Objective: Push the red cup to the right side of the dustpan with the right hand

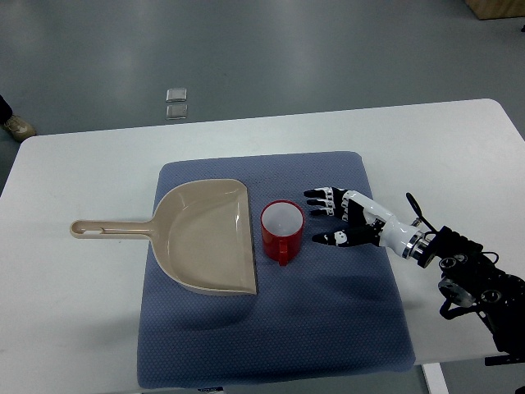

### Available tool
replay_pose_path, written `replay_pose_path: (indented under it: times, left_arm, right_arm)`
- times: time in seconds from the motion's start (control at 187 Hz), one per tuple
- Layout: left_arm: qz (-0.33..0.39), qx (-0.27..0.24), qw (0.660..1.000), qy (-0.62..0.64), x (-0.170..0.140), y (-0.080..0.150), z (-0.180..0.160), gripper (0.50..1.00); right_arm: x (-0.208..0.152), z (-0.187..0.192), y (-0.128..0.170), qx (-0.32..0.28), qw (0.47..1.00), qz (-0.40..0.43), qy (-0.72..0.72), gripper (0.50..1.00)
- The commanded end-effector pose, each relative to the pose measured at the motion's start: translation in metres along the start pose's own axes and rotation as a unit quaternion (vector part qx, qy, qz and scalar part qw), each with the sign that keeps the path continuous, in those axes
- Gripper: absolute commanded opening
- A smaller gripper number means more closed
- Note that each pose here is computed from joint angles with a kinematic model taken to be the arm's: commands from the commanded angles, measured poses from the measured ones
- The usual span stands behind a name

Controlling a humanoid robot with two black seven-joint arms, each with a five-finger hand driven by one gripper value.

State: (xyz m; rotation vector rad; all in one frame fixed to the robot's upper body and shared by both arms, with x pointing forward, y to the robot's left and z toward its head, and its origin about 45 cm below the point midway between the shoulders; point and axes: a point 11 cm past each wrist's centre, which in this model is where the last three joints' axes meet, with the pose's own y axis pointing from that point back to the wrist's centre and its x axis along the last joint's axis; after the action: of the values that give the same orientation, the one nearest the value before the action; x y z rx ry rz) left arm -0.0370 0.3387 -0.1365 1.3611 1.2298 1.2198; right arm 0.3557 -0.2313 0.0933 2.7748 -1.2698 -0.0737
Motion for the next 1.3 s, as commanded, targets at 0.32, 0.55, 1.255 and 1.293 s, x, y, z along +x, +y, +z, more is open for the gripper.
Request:
replay_pose_path:
  times: [0.32, 0.55, 1.255, 1.293]
  left_arm:
    - [0.000, 0.000, 1.000, 0.000, 0.000, 0.000, 0.000, 1.000]
    - [0.000, 0.000, 1.000, 0.000, 0.000, 0.000, 0.000, 1.000]
    - [0.000, 0.000, 1.000, 0.000, 0.000, 0.000, 0.000, 1.000]
    - [0.000, 0.000, 1.000, 0.000, 0.000, 0.000, 0.000, 1.000]
  right_arm:
    - [0.042, -0.022, 0.014, 0.037, 0.997, 0.055, -0.030, 0.903]
    - [0.060, -0.024, 0.022, 0.039, 0.995, 0.084, -0.037, 0.903]
    - [0.075, -0.042, 0.009, 0.088, 0.966, 0.238, -0.048, 0.903]
    - [0.077, -0.042, 0.010, 0.092, 0.963, 0.247, -0.053, 0.907]
